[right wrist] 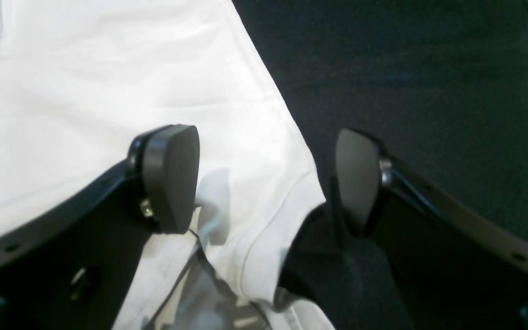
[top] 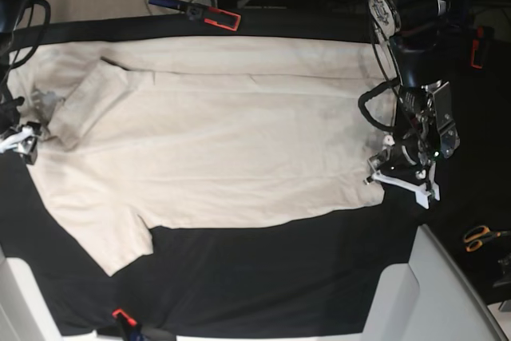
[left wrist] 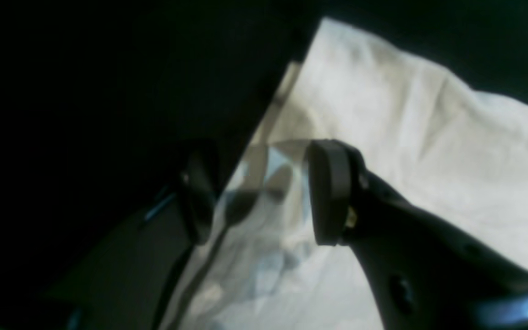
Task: Fold the T-shirt properly
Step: 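Pull the shirt edge with both grippers to flatten the body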
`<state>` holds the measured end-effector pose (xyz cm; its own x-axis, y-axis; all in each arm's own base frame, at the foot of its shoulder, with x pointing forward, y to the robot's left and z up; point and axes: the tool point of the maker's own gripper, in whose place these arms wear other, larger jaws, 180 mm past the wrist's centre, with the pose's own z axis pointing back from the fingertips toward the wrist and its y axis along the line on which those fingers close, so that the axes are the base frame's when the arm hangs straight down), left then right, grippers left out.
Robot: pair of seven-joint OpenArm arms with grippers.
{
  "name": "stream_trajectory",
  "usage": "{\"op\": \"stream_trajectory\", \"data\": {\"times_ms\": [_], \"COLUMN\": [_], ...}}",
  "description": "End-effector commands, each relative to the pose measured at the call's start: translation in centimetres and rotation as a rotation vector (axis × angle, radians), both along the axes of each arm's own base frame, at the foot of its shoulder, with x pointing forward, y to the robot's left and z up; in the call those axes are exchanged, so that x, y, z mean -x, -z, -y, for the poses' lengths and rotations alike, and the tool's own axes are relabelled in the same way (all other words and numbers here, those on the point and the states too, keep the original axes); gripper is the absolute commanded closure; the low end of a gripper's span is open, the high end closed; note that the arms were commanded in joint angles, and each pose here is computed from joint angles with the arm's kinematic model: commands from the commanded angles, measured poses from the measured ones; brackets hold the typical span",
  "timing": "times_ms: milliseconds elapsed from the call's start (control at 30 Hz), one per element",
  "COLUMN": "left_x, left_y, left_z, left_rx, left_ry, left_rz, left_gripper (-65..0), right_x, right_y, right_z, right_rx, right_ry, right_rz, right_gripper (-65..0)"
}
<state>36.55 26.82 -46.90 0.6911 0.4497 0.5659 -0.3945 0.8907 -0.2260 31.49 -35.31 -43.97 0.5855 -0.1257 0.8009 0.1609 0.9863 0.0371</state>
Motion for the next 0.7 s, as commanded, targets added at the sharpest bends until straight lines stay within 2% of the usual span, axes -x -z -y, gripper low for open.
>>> {"op": "stream_trajectory", "data": {"times_ms": [0, 300, 567, 667], "left_x": [-1.1, -1.4, -1.4, -1.7], "left_y": [-2.1, -2.7, 0.0, -0.1], "left_z": [-1.9, -2.1, -1.0, -1.2], "left_rx": [-0.051, -0.066, 0.004, -0.008], "left_ry": [-0.006, 0.003, -0.010, -0.016], "left_rz": [0.058, 0.069, -0.010, 0.012], "left_gripper": [-29.8, -30.1, -29.9, -29.9], "right_x": [-1.4, -1.8, -1.9, -1.9], "right_y": [-2.2, -2.4, -2.7, -2.7], "right_z": [1.2, 0.9, 1.2, 1.3], "right_rx": [0.031, 0.028, 0.032, 0.032], "right_ry": [0.004, -0.002, 0.002, 0.004], "right_rz": [0.066, 0.072, 0.075, 0.075], "right_gripper": [-44.0, -44.1, -44.1, -44.1]}}
